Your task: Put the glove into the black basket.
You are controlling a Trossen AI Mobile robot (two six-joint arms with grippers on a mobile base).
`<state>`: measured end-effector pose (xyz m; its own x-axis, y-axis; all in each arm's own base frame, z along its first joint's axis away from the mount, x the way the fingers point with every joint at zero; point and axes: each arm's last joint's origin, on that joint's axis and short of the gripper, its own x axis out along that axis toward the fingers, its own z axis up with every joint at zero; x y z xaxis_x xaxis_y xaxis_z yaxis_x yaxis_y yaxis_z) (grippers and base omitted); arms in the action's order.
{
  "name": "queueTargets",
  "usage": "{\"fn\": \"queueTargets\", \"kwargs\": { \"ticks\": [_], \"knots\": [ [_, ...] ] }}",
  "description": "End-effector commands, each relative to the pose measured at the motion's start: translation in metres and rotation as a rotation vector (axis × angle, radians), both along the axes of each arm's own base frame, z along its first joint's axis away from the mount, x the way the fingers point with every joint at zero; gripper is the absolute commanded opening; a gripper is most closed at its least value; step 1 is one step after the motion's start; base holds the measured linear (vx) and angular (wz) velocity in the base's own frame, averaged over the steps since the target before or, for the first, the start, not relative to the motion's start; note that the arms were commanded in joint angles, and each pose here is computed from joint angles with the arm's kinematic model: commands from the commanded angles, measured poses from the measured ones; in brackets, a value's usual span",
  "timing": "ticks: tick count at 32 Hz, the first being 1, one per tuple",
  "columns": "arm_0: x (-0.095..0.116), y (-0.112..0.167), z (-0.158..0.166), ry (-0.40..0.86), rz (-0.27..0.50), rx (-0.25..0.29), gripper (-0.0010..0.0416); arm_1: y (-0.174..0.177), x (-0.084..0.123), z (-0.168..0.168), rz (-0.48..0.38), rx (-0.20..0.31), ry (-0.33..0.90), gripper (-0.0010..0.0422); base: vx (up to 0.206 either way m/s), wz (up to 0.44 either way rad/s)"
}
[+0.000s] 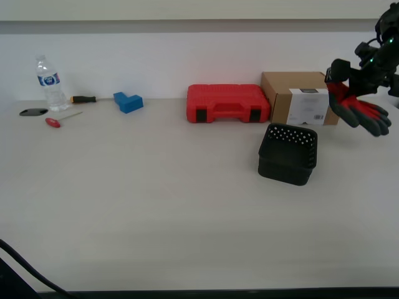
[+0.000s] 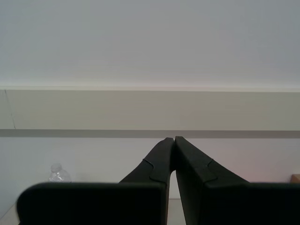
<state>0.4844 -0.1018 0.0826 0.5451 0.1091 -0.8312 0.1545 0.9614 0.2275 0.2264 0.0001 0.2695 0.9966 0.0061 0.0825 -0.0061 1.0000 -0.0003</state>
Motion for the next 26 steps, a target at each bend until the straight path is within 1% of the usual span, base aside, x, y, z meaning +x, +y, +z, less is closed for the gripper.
{"fn": "queueTargets", "kwargs": {
  "ticks": [1, 3, 4, 6, 7, 8, 11, 13, 15, 17, 18, 20, 22, 24, 26],
  "knots": [
    [-0.003, 0.001, 0.026, -0.025, 0.004, -0.001, -0.0001, 0.0, 0.0, 0.0, 0.002, 0.0, -0.002, 0.0, 0.0, 0.0],
    [-0.005, 0.008, 0.035, -0.015, 0.035, 0.057, -0.0001, 0.0, 0.0, 0.0, 0.002, 0.0, -0.001, 0.0, 0.0, 0.0],
    [-0.007, 0.012, 0.035, 0.007, 0.047, 0.073, -0.0001, 0.0, 0.0, 0.0, 0.002, 0.0, -0.001, 0.0, 0.0, 0.0],
    [-0.008, 0.018, 0.033, 0.037, 0.062, 0.089, -0.0001, 0.0, 0.0, 0.0, 0.001, 0.0, -0.001, 0.0, 0.0, 0.0],
    [-0.009, 0.027, 0.031, 0.062, 0.085, 0.092, -0.0001, 0.0, 0.0, 0.0, 0.002, 0.0, -0.001, 0.0, 0.0, 0.0],
    [-0.011, 0.044, 0.029, 0.08, 0.124, 0.096, -0.0001, 0.0, 0.0, 0.0, 0.001, 0.0, -0.002, 0.0, 0.0, 0.0],
    [-0.015, 0.07, 0.028, 0.095, 0.177, 0.098, -0.0001, 0.0, 0.0, 0.001, 0.002, 0.0, -0.002, 0.0, 0.0, 0.0],
    [-0.025, 0.106, 0.025, 0.107, 0.252, 0.095, -0.0001, 0.0, 0.0, 0.0, 0.002, 0.0, -0.001, 0.0, 0.0, 0.0],
    [-0.032, 0.123, 0.021, 0.117, 0.289, 0.095, -0.0001, 0.0, 0.0, 0.001, 0.002, 0.001, -0.004, 0.0, 0.0, 0.0],
    [-0.04, 0.134, 0.014, 0.14, 0.31, 0.097, -0.0001, 0.0, 0.0, 0.0, 0.002, 0.0, -0.001, 0.0, 0.0, 0.0],
    [-0.043, 0.136, 0.012, 0.152, 0.308, 0.101, -0.0001, 0.0, 0.0, 0.0, 0.002, 0.0, 0.0, 0.0, 0.0, 0.0],
    [-0.057, 0.146, 0.001, 0.196, 0.328, 0.105, -0.0001, 0.0, 0.0, 0.001, 0.002, 0.0, -0.002, 0.0, 0.0, 0.0],
    [-0.065, 0.152, -0.003, 0.21, 0.344, 0.104, -0.0001, 0.0, 0.0, 0.0, 0.002, 0.0, -0.002, 0.0, 0.0, 0.0],
    [-0.071, 0.158, -0.006, 0.212, 0.356, 0.104, -0.0001, 0.0, 0.0, 0.0, 0.002, 0.0, -0.001, 0.0, 0.0, 0.0],
    [-0.072, 0.161, -0.008, 0.209, 0.361, 0.104, -0.0001, 0.0, 0.0, 0.0, 0.002, 0.0, -0.001, 0.0, 0.0, 0.0]
  ]
}}
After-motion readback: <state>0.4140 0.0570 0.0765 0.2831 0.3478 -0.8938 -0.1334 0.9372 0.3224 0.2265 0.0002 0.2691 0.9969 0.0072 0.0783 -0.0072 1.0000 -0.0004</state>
